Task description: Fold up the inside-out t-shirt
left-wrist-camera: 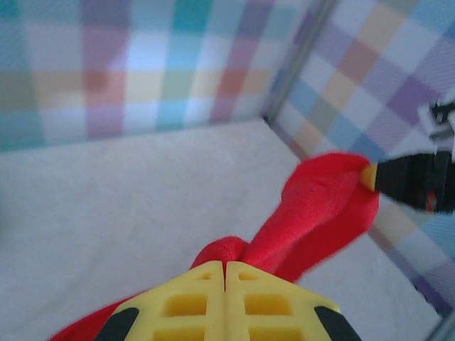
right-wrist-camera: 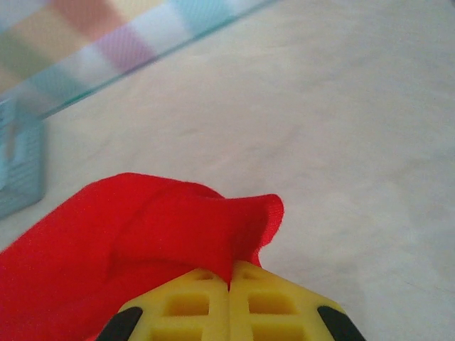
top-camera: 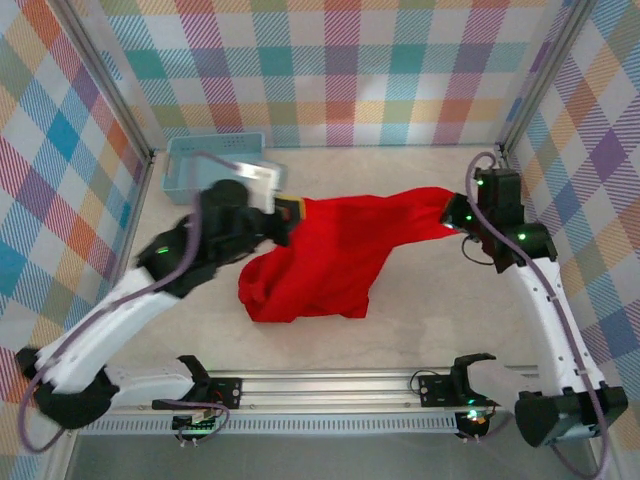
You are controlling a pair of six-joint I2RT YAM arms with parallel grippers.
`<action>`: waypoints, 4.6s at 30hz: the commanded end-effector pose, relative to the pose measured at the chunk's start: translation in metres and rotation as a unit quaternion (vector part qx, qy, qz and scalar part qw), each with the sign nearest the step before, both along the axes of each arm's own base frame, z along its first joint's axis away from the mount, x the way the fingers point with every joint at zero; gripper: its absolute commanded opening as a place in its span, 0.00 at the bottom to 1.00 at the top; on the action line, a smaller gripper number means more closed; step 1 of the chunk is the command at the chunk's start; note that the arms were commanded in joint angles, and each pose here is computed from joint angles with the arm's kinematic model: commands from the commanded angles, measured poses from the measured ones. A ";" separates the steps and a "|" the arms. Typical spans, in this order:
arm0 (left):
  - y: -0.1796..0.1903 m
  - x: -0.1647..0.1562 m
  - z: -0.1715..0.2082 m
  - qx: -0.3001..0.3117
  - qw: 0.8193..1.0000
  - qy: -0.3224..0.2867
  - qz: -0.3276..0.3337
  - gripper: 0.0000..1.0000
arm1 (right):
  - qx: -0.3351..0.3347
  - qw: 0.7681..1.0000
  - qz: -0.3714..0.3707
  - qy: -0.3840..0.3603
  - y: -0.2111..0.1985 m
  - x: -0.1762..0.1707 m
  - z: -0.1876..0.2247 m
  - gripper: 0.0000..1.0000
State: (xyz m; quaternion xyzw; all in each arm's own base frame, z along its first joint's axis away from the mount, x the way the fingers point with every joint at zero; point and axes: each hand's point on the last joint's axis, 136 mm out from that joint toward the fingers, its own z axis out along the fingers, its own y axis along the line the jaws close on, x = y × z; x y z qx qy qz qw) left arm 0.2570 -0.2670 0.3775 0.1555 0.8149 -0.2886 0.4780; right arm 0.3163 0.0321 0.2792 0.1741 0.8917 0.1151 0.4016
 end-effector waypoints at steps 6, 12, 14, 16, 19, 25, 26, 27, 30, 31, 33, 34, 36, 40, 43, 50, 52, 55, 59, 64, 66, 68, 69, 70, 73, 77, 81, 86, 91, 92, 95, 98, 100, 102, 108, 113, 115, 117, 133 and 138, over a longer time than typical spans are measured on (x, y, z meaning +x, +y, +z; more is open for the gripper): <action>-0.087 -0.001 -0.111 0.019 0.992 0.117 -0.050 0.51 | 0.031 0.997 -0.040 0.062 -0.026 0.010 -0.054 0.44; 0.020 0.016 -0.182 0.067 0.974 0.192 0.099 0.62 | -0.006 0.993 0.103 0.050 0.051 -0.012 -0.053 0.61; 0.062 0.013 -0.215 0.092 0.959 0.224 0.146 0.63 | -0.016 0.982 0.176 0.063 0.097 -0.029 -0.065 0.62; 0.090 0.005 -0.239 0.096 0.947 0.252 0.174 0.64 | -0.012 0.967 0.243 0.080 0.140 -0.049 -0.082 0.62; 0.118 -0.005 -0.262 0.090 0.936 0.275 0.201 0.67 | -0.019 0.944 0.312 0.108 0.192 -0.077 -0.112 0.65; 0.131 -0.003 -0.294 0.084 0.929 0.290 0.215 0.70 | -0.028 0.910 0.384 0.153 0.256 -0.106 -0.160 0.62; 0.133 -0.001 -0.299 0.092 0.926 0.291 0.223 0.70 | -0.032 0.907 0.389 0.159 0.263 -0.107 -0.167 0.60; 0.134 0.000 -0.302 0.096 0.925 0.292 0.224 0.69 | -0.033 0.905 0.392 0.161 0.267 -0.108 -0.170 0.59; 0.132 0.005 -0.308 0.096 0.925 0.290 0.224 0.68 | -0.044 0.899 0.392 0.189 0.274 -0.112 -0.188 0.56; 0.129 0.007 -0.309 0.093 0.926 0.291 0.221 0.66 | -0.049 0.897 0.392 0.199 0.275 -0.113 -0.195 0.55; 0.125 0.009 -0.310 0.087 0.928 0.291 0.216 0.64 | -0.053 0.894 0.392 0.212 0.276 -0.115 -0.204 0.52; 0.124 0.009 -0.312 0.087 0.928 0.294 0.212 0.63 | -0.050 0.891 0.396 0.216 0.278 -0.117 -0.207 0.47; 0.118 0.015 -0.310 0.079 0.932 0.287 0.207 0.59 | -0.039 0.889 0.403 0.215 0.283 -0.119 -0.206 0.33; 0.112 0.023 -0.306 0.079 0.934 0.287 0.200 0.41 | -0.063 0.906 0.377 0.183 0.265 -0.110 -0.184 0.03; 0.106 0.034 -0.295 0.076 0.936 0.280 0.199 0.22 | -0.105 0.924 0.341 0.137 0.230 -0.102 -0.155 0.00; 0.094 0.048 -0.260 0.058 0.942 0.272 0.190 0.01 | -0.102 0.943 0.316 0.031 0.168 -0.116 -0.087 0.00; 0.089 0.051 -0.249 0.050 0.943 0.269 0.187 0.00 | -0.097 0.945 0.312 0.012 0.157 -0.121 -0.074 0.00; 0.087 0.058 -0.244 0.048 0.943 0.268 0.191 0.00 | -0.097 0.949 0.299 -0.008 0.143 -0.124 -0.067 0.00; 0.097 0.062 -0.254 0.095 0.927 0.288 0.221 0.03 | -0.105 0.962 0.253 0.007 0.125 -0.117 -0.075 0.00; 0.086 0.033 -0.218 0.145 0.945 0.211 0.204 0.39 | -0.074 0.954 0.289 0.001 0.150 -0.115 -0.074 0.00; 0.085 0.014 -0.196 0.146 0.952 0.171 0.206 0.41 | -0.058 0.948 0.313 -0.003 0.164 -0.115 -0.071 0.00; 0.070 -0.005 -0.181 0.129 0.964 0.147 0.178 0.41 | -0.048 0.942 0.332 -0.004 0.175 -0.115 -0.070 0.00; 0.059 -0.012 -0.179 0.118 0.970 0.147 0.156 0.41 | -0.046 0.941 0.336 -0.005 0.178 -0.114 -0.070 0.00; 0.043 -0.021 -0.180 0.108 0.975 0.150 0.124 0.38 | -0.045 0.940 0.339 -0.004 0.181 -0.114 -0.070 0.00; -0.002 -0.041 -0.192 0.098 0.981 0.163 0.048 0.37 | -0.042 0.939 0.341 -0.007 0.185 -0.112 -0.067 0.00; -0.033 -0.044 -0.232 0.094 0.976 0.196 0.018 0.35 | -0.036 0.942 0.333 -0.026 0.182 -0.111 -0.055 0.00; -0.042 -0.031 -0.252 0.102 0.974 0.201 0.030 0.31 | -0.019 0.940 0.337 -0.043 0.178 -0.117 -0.039 0.00; -0.030 -0.008 -0.271 0.110 0.969 0.209 0.075 0.36 | -0.016 0.940 0.338 -0.043 0.171 -0.124 -0.038 0.00; 0.017 0.039 -0.287 0.095 0.956 0.215 0.175 0.39 | -0.016 0.942 0.333 -0.038 0.166 -0.127 -0.047 0.00; 0.026 0.047 -0.290 0.101 0.952 0.218 0.193 0.39 | -0.018 0.942 0.332 -0.034 0.166 -0.127 -0.050 0.00; 0.036 0.064 -0.295 0.111 0.946 0.218 0.211 0.39 | -0.014 0.940 0.339 -0.022 0.172 -0.127 -0.061 0.00; 0.034 0.069 -0.301 0.135 0.942 0.225 0.211 0.38 | -0.005 0.940 0.341 -0.013 0.180 -0.125 -0.069 0.00; 0.033 0.070 -0.304 0.142 0.941 0.229 0.207 0.38 | -0.003 0.940 0.341 -0.010 0.182 -0.124 -0.072 0.00; 0.032 0.068 -0.307 0.147 0.940 0.231 0.205 0.38 | 0.000 0.940 0.342 -0.015 0.184 -0.123 -0.071 0.00; 0.000 0.050 -0.284 0.166 0.957 0.182 0.156 0.28 | -0.001 0.936 0.351 -0.010 0.191 -0.122 -0.075 0.00; -0.021 0.029 -0.268 0.160 0.966 0.154 0.135 0.31 | 0.006 0.934 0.357 -0.023 0.195 -0.123 -0.069 0.00; -0.025 0.027 -0.275 0.157 0.965 0.164 0.129 0.30 | 0.012 0.929 0.369 -0.034 0.199 -0.126 -0.062 0.00; -0.028 0.027 -0.282 0.160 0.965 0.168 0.124 0.29 | 0.011 0.926 0.375 -0.049 0.201 -0.129 -0.054 0.00; 0.028 0.086 -0.311 0.207 0.930 0.184 0.242 0.35 | 0.024 0.908 0.409 -0.082 0.199 -0.151 -0.033 0.00; 0.033 0.089 -0.326 0.240 0.917 0.193 0.253 0.39 | 0.008 0.913 0.402 -0.071 0.198 -0.147 -0.046 0.00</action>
